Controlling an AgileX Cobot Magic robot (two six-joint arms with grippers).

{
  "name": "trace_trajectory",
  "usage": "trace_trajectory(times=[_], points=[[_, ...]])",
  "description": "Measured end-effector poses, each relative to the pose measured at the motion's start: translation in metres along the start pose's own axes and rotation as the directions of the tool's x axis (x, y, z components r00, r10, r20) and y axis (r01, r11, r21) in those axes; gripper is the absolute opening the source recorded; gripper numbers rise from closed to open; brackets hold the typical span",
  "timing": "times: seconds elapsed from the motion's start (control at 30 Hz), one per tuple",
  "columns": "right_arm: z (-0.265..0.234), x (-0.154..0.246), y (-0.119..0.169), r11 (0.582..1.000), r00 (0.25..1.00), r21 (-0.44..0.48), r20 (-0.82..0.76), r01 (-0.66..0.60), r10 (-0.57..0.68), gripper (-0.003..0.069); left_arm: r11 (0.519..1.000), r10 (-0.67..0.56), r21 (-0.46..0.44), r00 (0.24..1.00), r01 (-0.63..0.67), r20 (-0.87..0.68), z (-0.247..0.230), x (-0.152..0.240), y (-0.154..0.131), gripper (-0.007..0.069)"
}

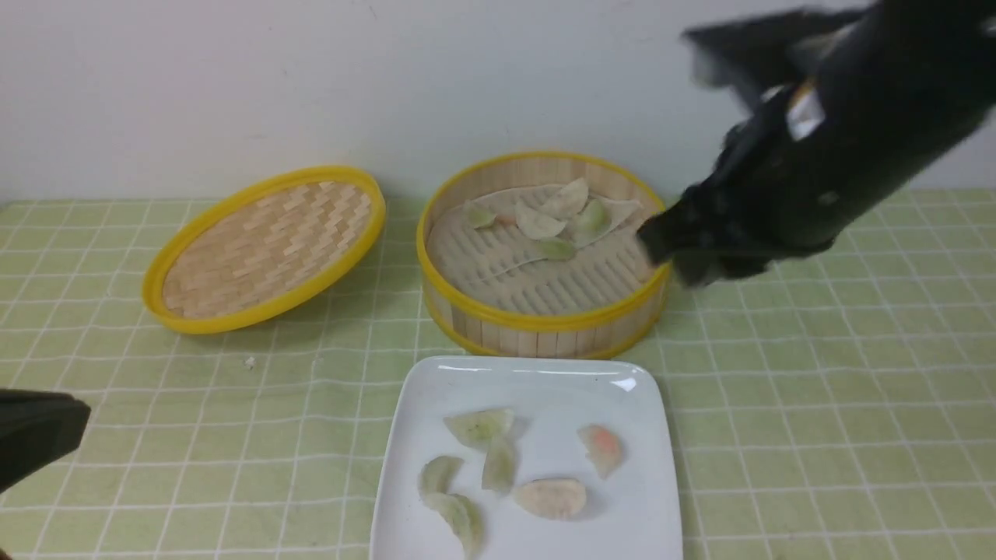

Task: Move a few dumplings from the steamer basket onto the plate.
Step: Use the right arm to put the dumpling into the plate

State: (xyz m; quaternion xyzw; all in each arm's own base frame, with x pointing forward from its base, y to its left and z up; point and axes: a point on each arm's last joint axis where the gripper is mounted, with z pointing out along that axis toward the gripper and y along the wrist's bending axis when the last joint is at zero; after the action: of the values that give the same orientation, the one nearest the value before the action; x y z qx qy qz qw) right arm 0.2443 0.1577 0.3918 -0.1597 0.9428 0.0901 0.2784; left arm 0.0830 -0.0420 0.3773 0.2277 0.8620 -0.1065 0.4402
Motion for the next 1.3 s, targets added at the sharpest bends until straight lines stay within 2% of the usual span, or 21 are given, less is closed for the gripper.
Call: trace_trajectory(times=[0.1, 0.17, 0.27, 0.4, 0.43, 0.47, 0.53, 0.6, 0.63, 0.67, 0.9, 1.1, 1.3], points=[[-0.065, 0.024, -0.014, 0.998, 0.976, -0.019, 0.207, -0.060, 0.062, 0.0006, 1.000, 0.000, -0.008, 0.999, 0.000, 0.048, 0.000, -0.004, 0.001, -0.0006], [-0.091, 0.044, -0.022, 0.996, 0.945, -0.045, 0.313, -0.081, 0.091, -0.0006, 1.000, 0.000, -0.008, 0.999, 0.001, 0.054, 0.000, -0.005, 0.001, -0.0006], [-0.125, 0.091, -0.036, 0.991, 0.845, -0.107, 0.521, -0.074, 0.119, -0.0013, 1.000, -0.005, -0.001, 0.998, 0.005, 0.055, 0.000, -0.005, 0.000, -0.0006], [-0.132, 0.158, -0.052, 0.989, 0.661, -0.148, 0.742, 0.001, 0.110, -0.0014, 0.999, -0.029, 0.033, 0.998, 0.027, 0.059, 0.000, -0.005, -0.003, -0.0006], [-0.132, 0.161, -0.053, 0.989, 0.652, -0.147, 0.751, 0.005, 0.108, -0.0014, 0.999, -0.031, 0.037, 0.998, 0.029, 0.060, 0.000, -0.006, -0.003, -0.0006], [-0.126, 0.187, -0.059, 0.990, 0.588, -0.141, 0.803, 0.029, 0.097, -0.0014, 0.997, -0.052, 0.065, 0.996, 0.047, 0.069, 0.000, -0.007, -0.006, -0.0006], [-0.120, 0.212, -0.066, 0.991, 0.536, -0.131, 0.839, 0.036, 0.092, -0.0014, 0.993, -0.078, 0.098, 0.993, 0.069, 0.089, -0.001, -0.009, -0.008, -0.0006], [-0.111, 0.243, -0.075, 0.988, 0.469, -0.154, 0.873, 0.006, 0.133, -0.0014, 0.988, -0.093, 0.134, 0.989, 0.078, 0.114, -0.001, -0.011, -0.011, -0.0006], [-0.113, 0.245, -0.076, 0.987, 0.458, -0.158, 0.878, 0.004, 0.139, -0.0014, 0.988, -0.093, 0.135, 0.989, 0.077, 0.115, -0.001, -0.012, -0.011, -0.0006], [-0.110, 0.257, -0.081, 0.984, 0.411, -0.175, 0.896, -0.015, 0.165, -0.0014, 0.988, -0.083, 0.141, 0.989, 0.066, 0.120, -0.001, -0.012, -0.012, -0.0006], [-0.108, 0.261, -0.086, 0.976, 0.357, -0.207, 0.908, -0.070, 0.218, -0.0014, 0.983, -0.106, 0.167, 0.981, 0.079, 0.163, -0.005, -0.003, -0.015, -0.0006], [-0.107, 0.261, -0.086, 0.974, 0.355, -0.213, 0.907, -0.075, 0.226, -0.0014, 0.981, -0.152, 0.166, 0.938, 0.104, 0.313, -0.013, 0.025, -0.017, -0.0006], [-0.107, 0.261, -0.086, 0.974, 0.353, -0.212, 0.908, -0.076, 0.226, -0.0014, 0.934, -0.312, 0.277, 0.888, 0.223, 0.338, -0.007, 0.038, -0.023, -0.0006]])
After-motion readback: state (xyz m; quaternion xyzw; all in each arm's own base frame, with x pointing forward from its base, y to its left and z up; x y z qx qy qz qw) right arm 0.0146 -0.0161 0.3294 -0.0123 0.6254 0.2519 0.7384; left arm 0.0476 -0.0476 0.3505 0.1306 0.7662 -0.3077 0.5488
